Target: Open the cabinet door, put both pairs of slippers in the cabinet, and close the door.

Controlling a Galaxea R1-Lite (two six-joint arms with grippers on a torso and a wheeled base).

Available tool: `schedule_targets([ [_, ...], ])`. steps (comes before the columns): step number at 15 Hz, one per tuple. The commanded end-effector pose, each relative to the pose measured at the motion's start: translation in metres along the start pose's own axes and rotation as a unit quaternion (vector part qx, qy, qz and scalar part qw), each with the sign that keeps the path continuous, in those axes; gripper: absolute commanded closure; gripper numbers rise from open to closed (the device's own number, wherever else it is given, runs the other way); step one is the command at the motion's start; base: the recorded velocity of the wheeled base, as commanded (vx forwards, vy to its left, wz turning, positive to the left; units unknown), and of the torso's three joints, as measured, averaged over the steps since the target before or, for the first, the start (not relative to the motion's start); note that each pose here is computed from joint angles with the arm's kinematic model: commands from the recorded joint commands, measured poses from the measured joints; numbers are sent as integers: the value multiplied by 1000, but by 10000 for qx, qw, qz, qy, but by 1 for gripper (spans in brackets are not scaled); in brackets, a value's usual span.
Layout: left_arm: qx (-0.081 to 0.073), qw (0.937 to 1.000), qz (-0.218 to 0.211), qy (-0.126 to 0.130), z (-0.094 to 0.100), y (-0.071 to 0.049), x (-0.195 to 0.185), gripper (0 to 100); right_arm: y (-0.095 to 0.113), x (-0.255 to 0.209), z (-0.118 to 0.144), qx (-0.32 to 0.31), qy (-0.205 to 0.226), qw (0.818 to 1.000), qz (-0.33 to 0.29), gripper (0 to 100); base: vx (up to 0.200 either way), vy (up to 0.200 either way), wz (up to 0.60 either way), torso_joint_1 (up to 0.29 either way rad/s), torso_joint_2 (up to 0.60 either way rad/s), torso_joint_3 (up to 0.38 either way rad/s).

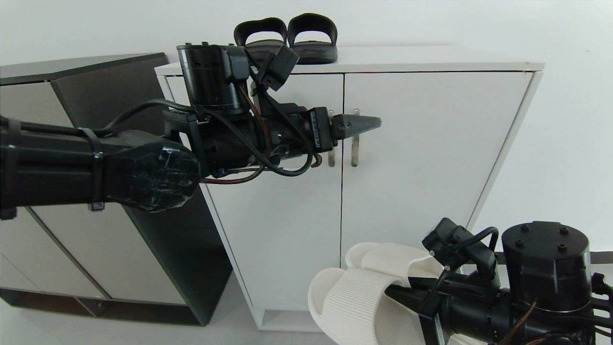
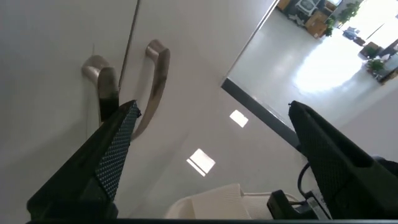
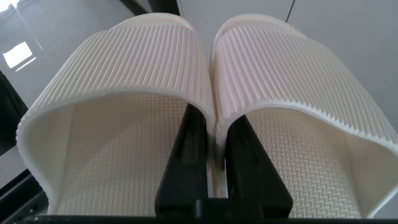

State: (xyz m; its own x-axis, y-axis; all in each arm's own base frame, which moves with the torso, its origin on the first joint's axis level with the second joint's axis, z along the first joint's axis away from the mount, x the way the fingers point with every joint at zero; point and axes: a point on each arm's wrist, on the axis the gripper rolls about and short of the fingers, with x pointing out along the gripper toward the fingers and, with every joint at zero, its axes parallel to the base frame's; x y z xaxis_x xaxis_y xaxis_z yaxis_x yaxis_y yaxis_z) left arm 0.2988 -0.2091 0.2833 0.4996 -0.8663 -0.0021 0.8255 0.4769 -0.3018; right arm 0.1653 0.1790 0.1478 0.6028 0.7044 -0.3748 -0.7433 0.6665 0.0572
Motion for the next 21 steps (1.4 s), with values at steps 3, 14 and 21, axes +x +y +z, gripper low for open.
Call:
schedule_targets([
  [3,197,9992,350,25,-8,15,15,0,0,0,0,-2,-5,10000,3,100,0,0,0,0,0,0],
  [14,138,9994,276,185,-22,22,39,0,0,1,-1,-1,34,10000,1,100,0,0,0,0,0,0],
  [21,139,9995,218,203,-23,18,39,100,2,-6,-9,-208,126,9991,352,100,0,0,0,0,0,0],
])
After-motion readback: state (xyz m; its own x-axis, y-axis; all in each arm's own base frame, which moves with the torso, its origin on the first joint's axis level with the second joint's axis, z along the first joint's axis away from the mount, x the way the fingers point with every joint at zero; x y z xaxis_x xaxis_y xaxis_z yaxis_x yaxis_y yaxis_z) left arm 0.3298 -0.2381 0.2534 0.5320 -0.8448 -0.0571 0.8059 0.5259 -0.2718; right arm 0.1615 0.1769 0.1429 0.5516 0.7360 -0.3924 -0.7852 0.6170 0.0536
